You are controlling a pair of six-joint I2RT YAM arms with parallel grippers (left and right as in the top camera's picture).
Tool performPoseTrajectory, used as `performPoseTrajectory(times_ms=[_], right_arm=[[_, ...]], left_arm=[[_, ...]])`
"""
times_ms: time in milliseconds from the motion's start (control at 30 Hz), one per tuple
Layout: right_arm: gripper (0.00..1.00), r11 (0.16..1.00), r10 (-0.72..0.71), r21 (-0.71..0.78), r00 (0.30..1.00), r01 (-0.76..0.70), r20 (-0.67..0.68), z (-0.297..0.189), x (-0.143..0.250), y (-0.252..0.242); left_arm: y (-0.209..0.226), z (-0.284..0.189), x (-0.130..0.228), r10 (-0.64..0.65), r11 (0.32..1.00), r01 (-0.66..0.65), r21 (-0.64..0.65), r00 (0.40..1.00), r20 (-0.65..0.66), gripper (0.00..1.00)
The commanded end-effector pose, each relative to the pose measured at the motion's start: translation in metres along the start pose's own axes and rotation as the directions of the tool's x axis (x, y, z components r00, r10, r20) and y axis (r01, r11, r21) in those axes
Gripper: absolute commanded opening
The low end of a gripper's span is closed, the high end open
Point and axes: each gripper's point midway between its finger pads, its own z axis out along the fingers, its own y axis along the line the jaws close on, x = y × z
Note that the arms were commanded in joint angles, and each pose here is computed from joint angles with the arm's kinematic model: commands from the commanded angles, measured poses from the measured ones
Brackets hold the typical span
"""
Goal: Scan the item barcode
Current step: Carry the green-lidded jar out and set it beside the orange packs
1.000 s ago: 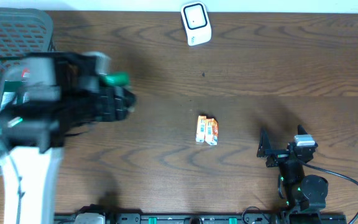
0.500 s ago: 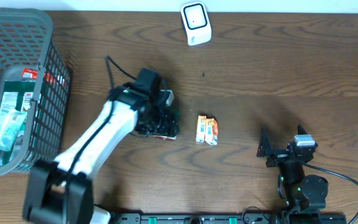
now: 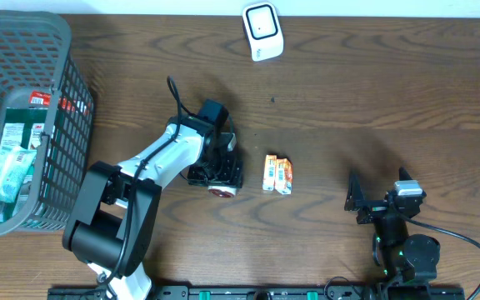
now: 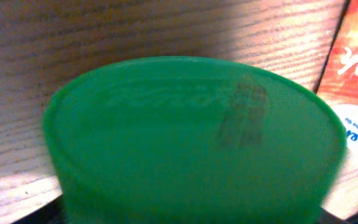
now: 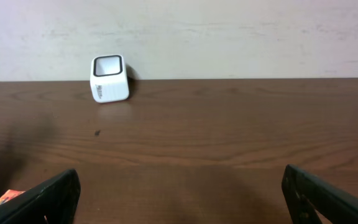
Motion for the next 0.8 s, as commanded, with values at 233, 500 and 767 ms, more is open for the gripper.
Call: performPoseTrajectory(times_ms=[233,500,767], right_arm=[[0.99,1.000,-0.012,-0.014,1.000,0.012,-0.004,0.000,0.001,0.003],[0.99,1.000,-0.012,-0.014,1.000,0.012,-0.004,0.000,0.001,0.003],[0.99,1.000,-0.012,-0.014,1.000,0.012,-0.004,0.000,0.001,0.003]], left_arm=[[-0.005,-0.012,-0.005,0.003,1.000,-0.003,0.005,1.000,0.025,0.90],[-0.025,-0.056,-0.019,0.055,0.998,-0.061,0.032,0.984,0.170,0.91],[-0.017,-0.065,-0.022,0.066,0.998,-0.062,-0.027,0.975,0.211,0.91]])
